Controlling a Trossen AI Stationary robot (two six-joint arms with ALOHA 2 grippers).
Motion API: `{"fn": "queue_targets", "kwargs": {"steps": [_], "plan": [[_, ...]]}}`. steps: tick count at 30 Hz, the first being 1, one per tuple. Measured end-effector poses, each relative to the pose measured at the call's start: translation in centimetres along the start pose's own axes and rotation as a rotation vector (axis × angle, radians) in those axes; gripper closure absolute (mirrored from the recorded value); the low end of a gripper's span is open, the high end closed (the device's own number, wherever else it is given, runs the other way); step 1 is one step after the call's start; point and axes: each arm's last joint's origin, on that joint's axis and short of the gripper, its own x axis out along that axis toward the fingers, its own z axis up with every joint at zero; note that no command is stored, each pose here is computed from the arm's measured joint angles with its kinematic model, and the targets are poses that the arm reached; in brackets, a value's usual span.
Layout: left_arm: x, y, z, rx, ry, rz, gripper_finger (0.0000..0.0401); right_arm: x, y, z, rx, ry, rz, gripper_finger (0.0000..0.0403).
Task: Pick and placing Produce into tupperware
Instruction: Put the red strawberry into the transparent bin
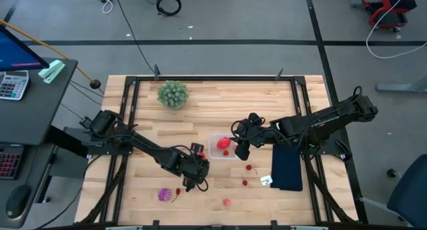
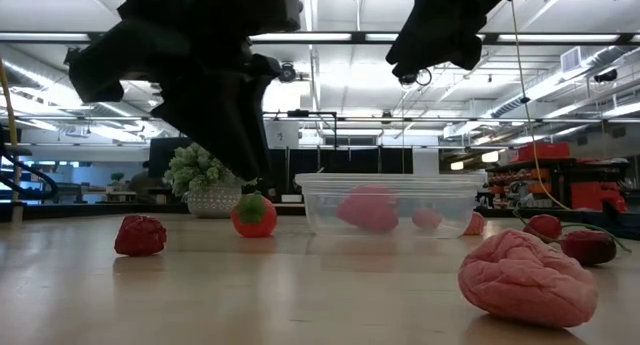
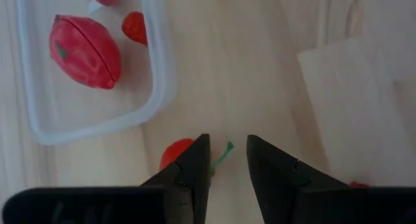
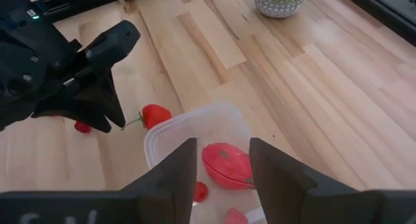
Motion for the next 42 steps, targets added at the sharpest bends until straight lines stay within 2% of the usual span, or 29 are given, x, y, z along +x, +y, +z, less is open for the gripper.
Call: {"fn": "queue_targets", "kwargs": {"steps": [3,11,21,28,34,42], "plan": [[0.0,0.0,0.1,-0.005,-0.010,-0.014,0.0294,0.0,0.0,0.0,0.000,-0.001,-0.002,0.0254],[0.0,-0.1,0.1,-0.018,-0.010,-0.046,0.0294,0.0,-0.3,0.2,0.002,-0.058,-0.096,0.0254],[0.3,0.5,0.1,-0.109,-0.003,-0.038,0.0294,0.0,-0.2,0.1,-0.004,-0.058,-0.095,0.0254],[1.4,0.8,0.1,-0.151,0.012,-0.027,0.0294,0.0,-0.2,0.1,-0.055,-0.051,-0.098,0.0254],[3.1,0.2,-0.6,-0.122,0.066,-0.020,0.0294,-0.1,-0.4,-0.2,-0.069,-0.023,-0.113,0.0254],[3.6,0.3,-0.7,-0.134,0.074,-0.011,0.0294,-0.1,-0.4,-0.4,-0.054,-0.007,-0.121,0.0254]]}}
